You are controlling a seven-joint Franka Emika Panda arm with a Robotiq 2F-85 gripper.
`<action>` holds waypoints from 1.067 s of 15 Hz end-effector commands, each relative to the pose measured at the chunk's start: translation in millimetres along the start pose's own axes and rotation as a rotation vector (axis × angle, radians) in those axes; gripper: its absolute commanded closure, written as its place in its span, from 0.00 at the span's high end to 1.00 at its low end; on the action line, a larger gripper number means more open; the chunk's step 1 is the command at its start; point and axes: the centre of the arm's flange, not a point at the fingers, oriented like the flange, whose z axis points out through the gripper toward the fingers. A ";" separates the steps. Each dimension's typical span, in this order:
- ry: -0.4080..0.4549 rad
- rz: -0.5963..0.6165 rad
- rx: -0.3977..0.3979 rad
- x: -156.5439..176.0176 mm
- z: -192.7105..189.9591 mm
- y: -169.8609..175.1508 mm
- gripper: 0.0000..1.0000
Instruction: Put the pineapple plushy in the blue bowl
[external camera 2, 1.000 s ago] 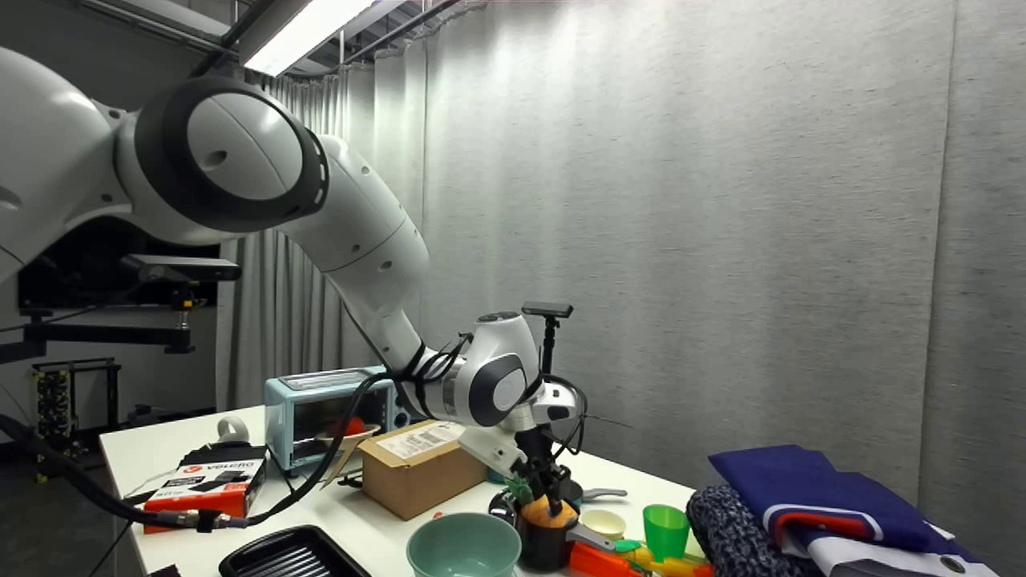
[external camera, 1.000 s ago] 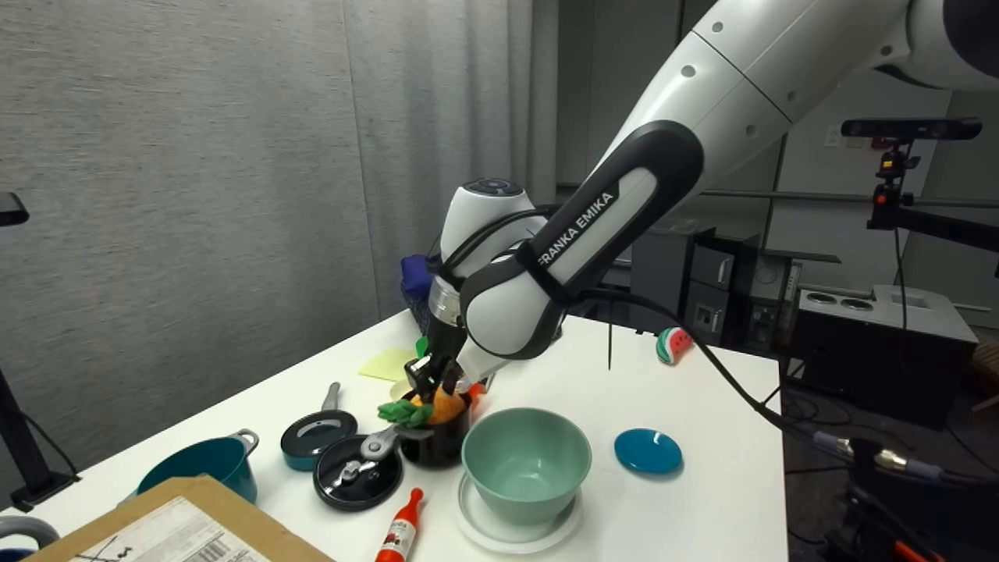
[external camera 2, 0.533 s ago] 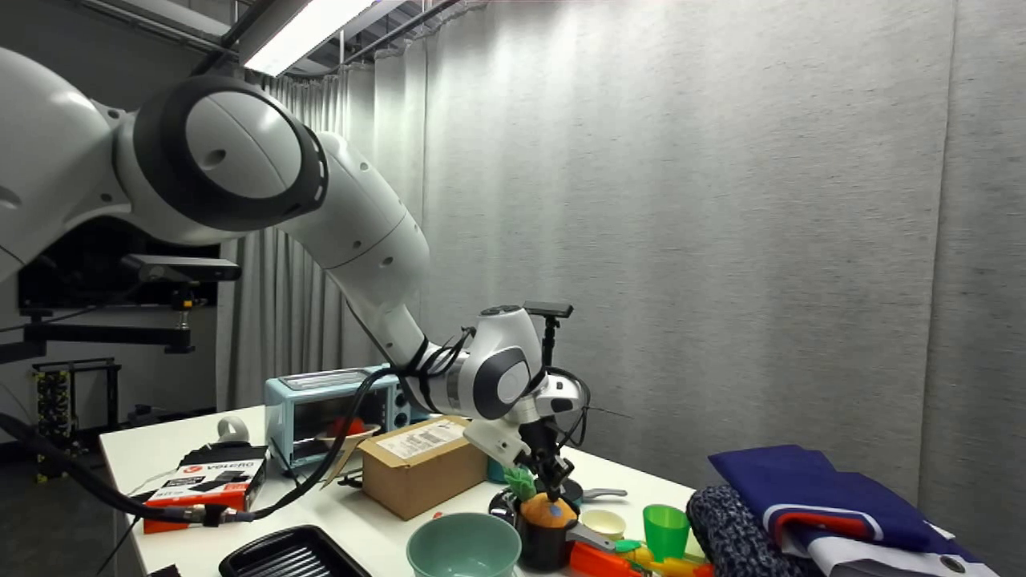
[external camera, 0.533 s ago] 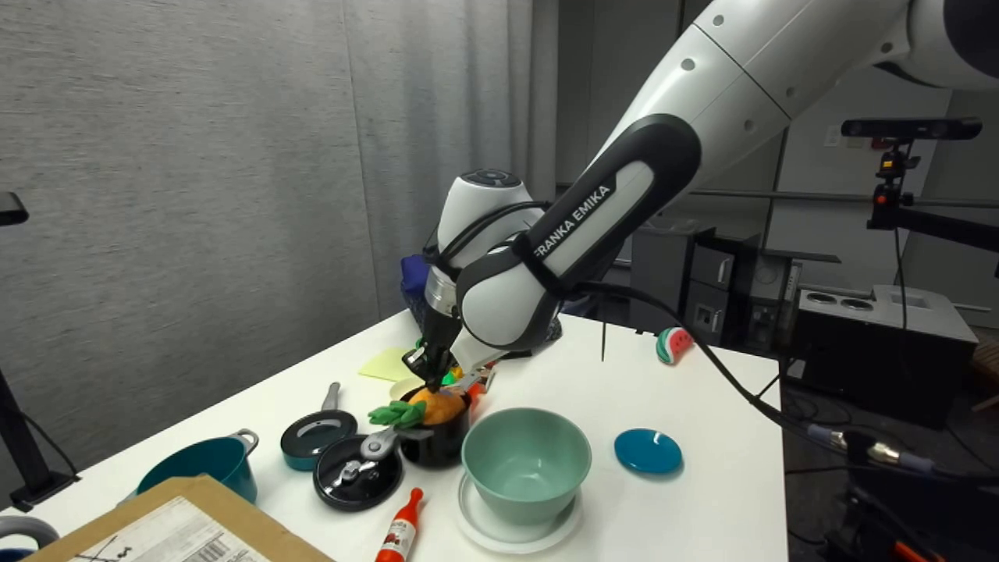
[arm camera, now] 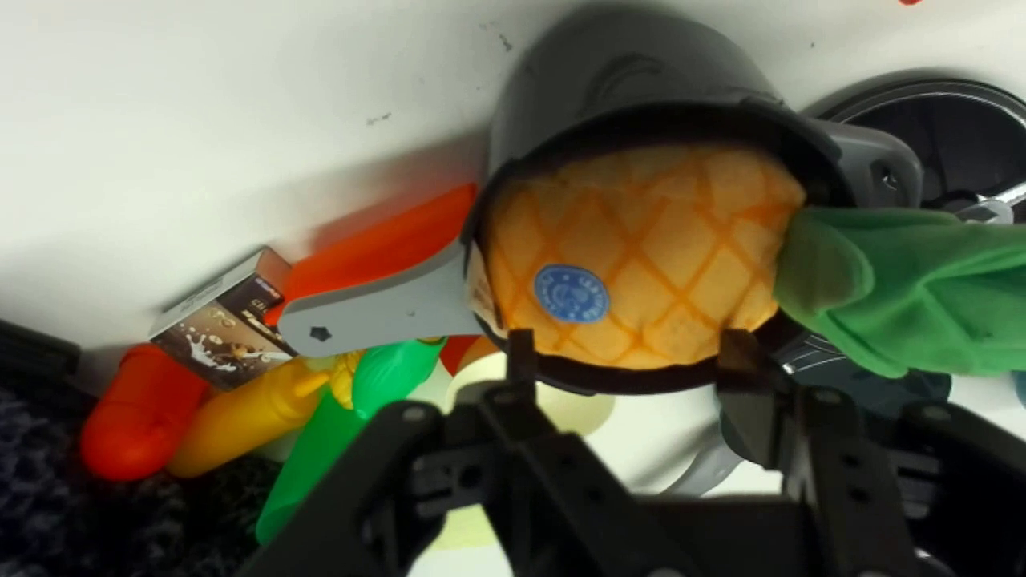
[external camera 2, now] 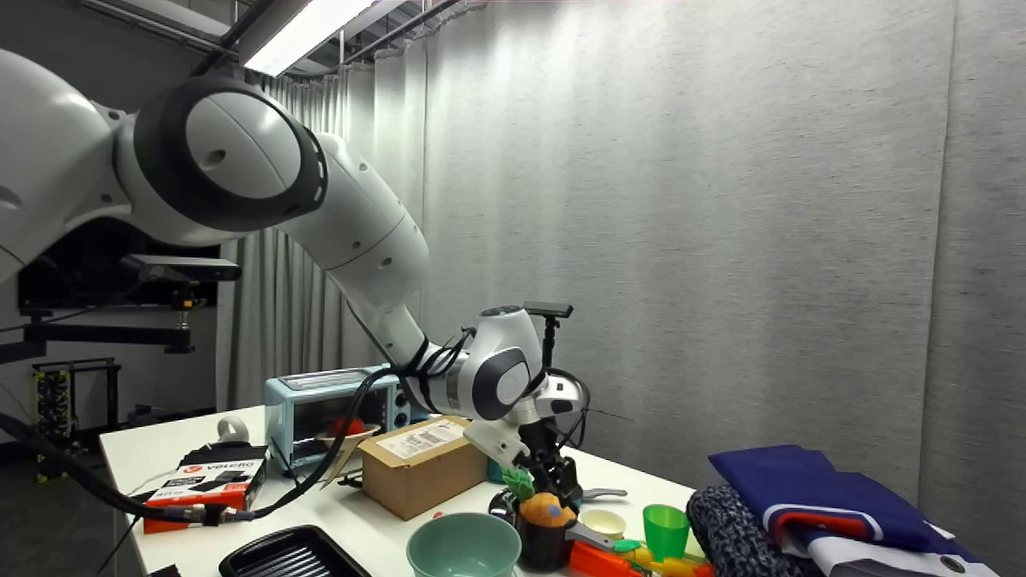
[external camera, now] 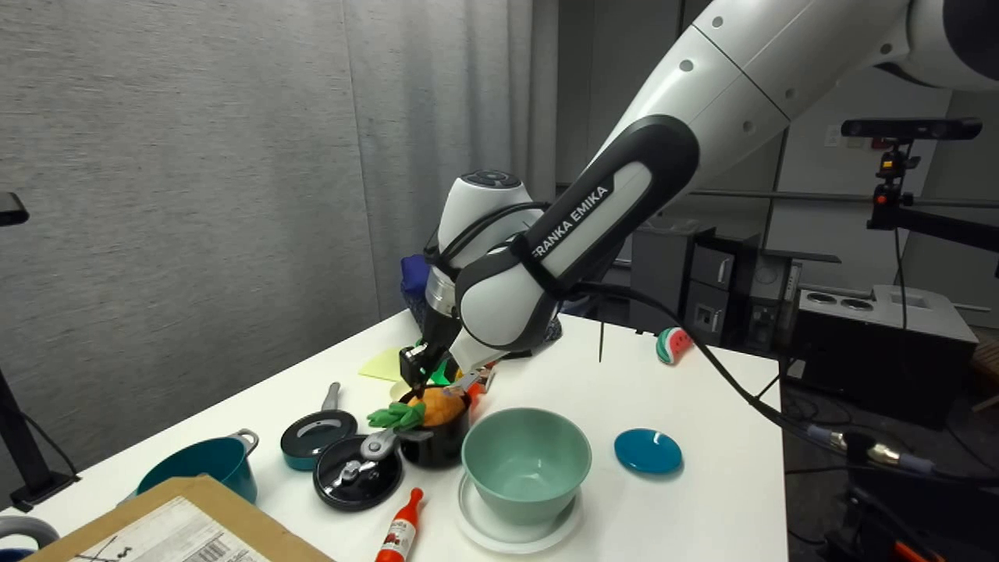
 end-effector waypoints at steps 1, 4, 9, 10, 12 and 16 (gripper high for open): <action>-0.032 0.066 0.022 -5.8 10.8 -6.3 0.93; -0.051 0.082 0.017 -15.1 21.5 -9.3 1.00; -0.048 0.094 -0.005 -18.6 28.9 -8.3 0.63; -0.045 0.096 -0.008 -17.7 28.1 -7.9 0.55; -0.037 0.097 -0.016 -14.7 25.6 -6.7 0.40; -0.041 0.088 0.002 -7.7 15.6 -5.7 0.12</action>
